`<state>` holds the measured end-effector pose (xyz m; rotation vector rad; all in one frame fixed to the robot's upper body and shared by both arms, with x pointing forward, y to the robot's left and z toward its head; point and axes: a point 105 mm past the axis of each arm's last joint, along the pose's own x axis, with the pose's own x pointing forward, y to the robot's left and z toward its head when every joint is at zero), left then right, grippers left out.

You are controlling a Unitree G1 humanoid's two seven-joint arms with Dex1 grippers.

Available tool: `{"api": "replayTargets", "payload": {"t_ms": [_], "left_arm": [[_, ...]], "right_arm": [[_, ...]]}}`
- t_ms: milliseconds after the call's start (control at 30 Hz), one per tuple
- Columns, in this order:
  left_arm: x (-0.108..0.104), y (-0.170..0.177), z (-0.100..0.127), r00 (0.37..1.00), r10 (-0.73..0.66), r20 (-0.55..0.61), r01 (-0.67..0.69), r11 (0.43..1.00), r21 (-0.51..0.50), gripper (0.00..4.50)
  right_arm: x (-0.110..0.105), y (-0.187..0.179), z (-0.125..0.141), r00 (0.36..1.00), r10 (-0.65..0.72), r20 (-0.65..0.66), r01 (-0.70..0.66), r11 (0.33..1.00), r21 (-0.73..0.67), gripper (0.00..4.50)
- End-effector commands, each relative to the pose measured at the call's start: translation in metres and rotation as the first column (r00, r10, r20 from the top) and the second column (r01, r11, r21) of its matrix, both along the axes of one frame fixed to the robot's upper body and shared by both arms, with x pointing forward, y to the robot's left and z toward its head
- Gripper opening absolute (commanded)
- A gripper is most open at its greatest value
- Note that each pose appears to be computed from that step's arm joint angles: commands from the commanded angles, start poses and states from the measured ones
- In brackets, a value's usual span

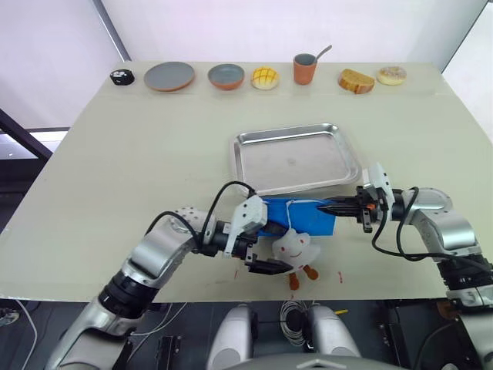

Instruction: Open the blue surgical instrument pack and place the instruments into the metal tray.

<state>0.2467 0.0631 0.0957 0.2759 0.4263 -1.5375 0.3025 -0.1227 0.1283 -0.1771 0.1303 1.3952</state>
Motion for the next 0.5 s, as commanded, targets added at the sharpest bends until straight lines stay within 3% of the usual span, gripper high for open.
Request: {"api": "replayTargets", "payload": {"t_ms": [33,200,300,500], "left_arm": [[0.001,-0.004,-0.001,1.0,-0.015,0.015,0.015,1.0,0.027,3.6],[0.001,-0.007,-0.004,0.997,-0.059,0.04,0.057,0.997,0.048,1.59],[0.006,-0.003,0.0,0.997,-0.056,0.056,0.054,0.998,0.039,0.12],[0.008,0.042,0.046,0.997,-0.071,0.031,0.074,0.992,-0.098,0.05]], "right_arm": [[-0.003,-0.001,0.008,1.0,0.004,0.028,-0.004,1.0,-0.004,0.0],[-0.003,0.0,0.008,1.0,0.003,0.028,-0.003,1.0,-0.001,0.0],[-0.003,-0.001,0.008,1.0,-0.003,0.031,0.003,1.0,0.0,0.0],[0.001,-0.007,0.005,0.999,-0.028,0.041,0.028,1.0,-0.009,0.0]]}}
